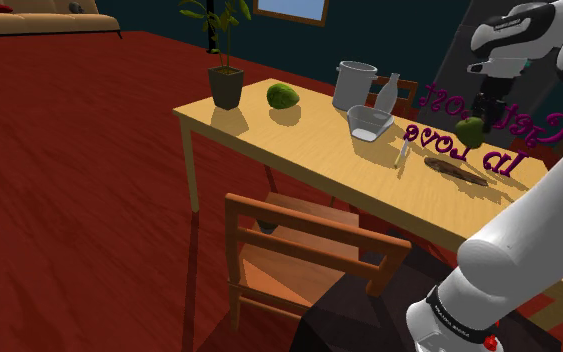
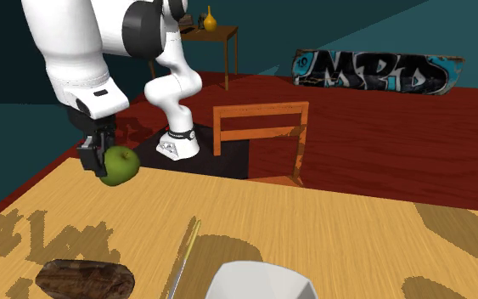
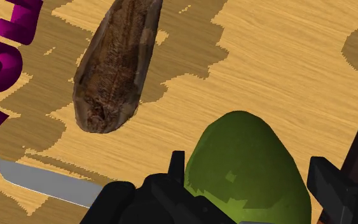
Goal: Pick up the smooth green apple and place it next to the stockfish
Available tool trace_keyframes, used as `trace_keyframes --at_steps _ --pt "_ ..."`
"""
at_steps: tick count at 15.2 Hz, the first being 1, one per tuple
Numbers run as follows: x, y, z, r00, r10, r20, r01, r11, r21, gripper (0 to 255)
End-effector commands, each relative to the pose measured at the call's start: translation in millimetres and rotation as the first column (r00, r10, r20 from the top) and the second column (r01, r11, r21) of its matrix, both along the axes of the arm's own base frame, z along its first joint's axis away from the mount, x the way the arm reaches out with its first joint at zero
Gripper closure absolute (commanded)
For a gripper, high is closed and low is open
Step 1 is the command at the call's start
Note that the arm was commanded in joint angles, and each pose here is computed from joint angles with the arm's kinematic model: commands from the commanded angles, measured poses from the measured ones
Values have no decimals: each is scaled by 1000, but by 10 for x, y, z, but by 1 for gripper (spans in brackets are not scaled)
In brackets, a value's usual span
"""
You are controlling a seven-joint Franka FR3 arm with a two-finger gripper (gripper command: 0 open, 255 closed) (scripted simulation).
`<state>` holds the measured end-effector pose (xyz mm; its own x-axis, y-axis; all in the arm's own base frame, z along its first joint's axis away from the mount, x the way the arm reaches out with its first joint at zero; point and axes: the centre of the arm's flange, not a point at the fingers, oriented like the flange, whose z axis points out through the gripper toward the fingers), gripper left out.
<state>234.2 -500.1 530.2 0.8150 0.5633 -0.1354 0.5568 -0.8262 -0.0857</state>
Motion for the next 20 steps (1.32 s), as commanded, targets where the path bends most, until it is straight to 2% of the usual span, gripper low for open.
trace_keyframes --at_steps 1,17,20 --pt "-222 -157 -8 1000 3 0 -3 1000 0 255" --pt "-1954 -1339 -1 1000 3 0 -3 1000 0 255" --pt "-1954 -1339 -160 1000 3 0 -3 1000 0 255"
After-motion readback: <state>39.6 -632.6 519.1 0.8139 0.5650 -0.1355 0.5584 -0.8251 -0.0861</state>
